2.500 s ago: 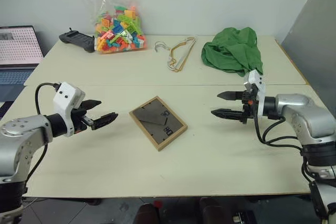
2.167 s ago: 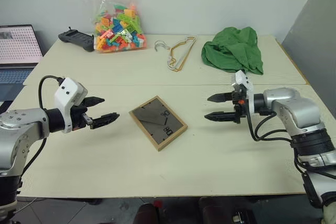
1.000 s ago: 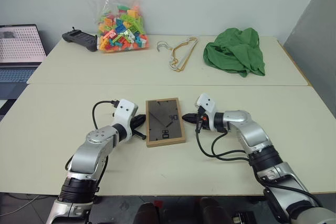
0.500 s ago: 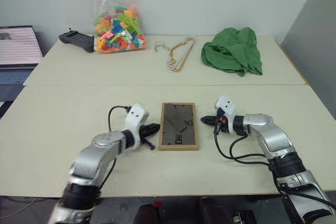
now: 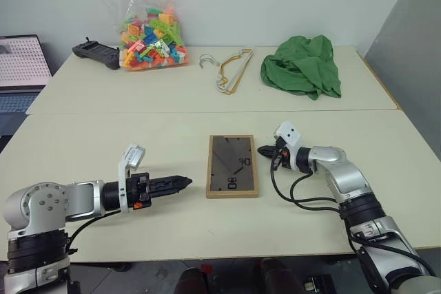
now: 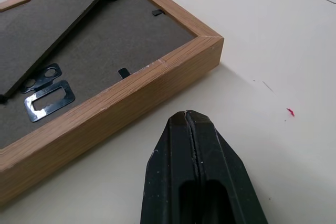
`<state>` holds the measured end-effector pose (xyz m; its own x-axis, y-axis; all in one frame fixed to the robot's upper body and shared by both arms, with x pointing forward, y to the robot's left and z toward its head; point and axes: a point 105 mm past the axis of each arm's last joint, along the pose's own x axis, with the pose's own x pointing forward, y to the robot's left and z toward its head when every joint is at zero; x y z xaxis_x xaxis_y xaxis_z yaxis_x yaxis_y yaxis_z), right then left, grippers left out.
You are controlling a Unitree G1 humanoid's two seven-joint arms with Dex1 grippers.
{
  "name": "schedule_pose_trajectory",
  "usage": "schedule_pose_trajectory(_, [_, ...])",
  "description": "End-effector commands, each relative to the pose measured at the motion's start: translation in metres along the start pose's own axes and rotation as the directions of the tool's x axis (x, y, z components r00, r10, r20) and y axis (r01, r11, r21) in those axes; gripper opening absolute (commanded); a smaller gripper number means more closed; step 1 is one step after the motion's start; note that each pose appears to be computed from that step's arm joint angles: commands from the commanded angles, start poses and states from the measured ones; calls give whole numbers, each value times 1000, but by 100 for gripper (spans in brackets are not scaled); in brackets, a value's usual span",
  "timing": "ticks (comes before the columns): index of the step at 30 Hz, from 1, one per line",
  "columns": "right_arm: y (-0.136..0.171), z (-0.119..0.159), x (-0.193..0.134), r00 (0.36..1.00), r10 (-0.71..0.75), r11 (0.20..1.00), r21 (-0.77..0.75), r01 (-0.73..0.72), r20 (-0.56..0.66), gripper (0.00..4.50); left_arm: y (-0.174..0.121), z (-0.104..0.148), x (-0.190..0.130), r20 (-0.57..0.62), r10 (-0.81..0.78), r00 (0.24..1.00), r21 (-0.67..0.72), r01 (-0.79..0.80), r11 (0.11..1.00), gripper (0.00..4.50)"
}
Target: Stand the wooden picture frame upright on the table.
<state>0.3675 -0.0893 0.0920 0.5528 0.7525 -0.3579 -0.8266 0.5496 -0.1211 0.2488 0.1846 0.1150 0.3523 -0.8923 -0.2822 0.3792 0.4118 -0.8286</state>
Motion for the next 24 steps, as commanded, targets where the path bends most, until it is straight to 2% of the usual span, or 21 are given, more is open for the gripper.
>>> schedule_pose_trajectory(1, [14,11,1,999,40,999,-31,-39,36,0,10,-9,13,-25,7,1000,-54,-9,998,440])
schedule_pose_trajectory(10, [41,23,11,995,59,998,31,-62,86,0,22,-26,54,-17,-8,1000,-105,6,994,449])
schedule_pose_trajectory(19, [44,23,14,996,34,998,45,-38,81,0,22,-24,59,35,-21,999,-101,25,995,449])
schedule_pose_trajectory(20, [43,23,14,996,32,998,47,-36,81,0,21,-23,58,42,-30,999,-96,34,995,412])
schedule_pose_trajectory(24, [42,21,12,997,28,998,46,-32,74,0,18,-20,58,74,-32,997,-72,37,997,335])
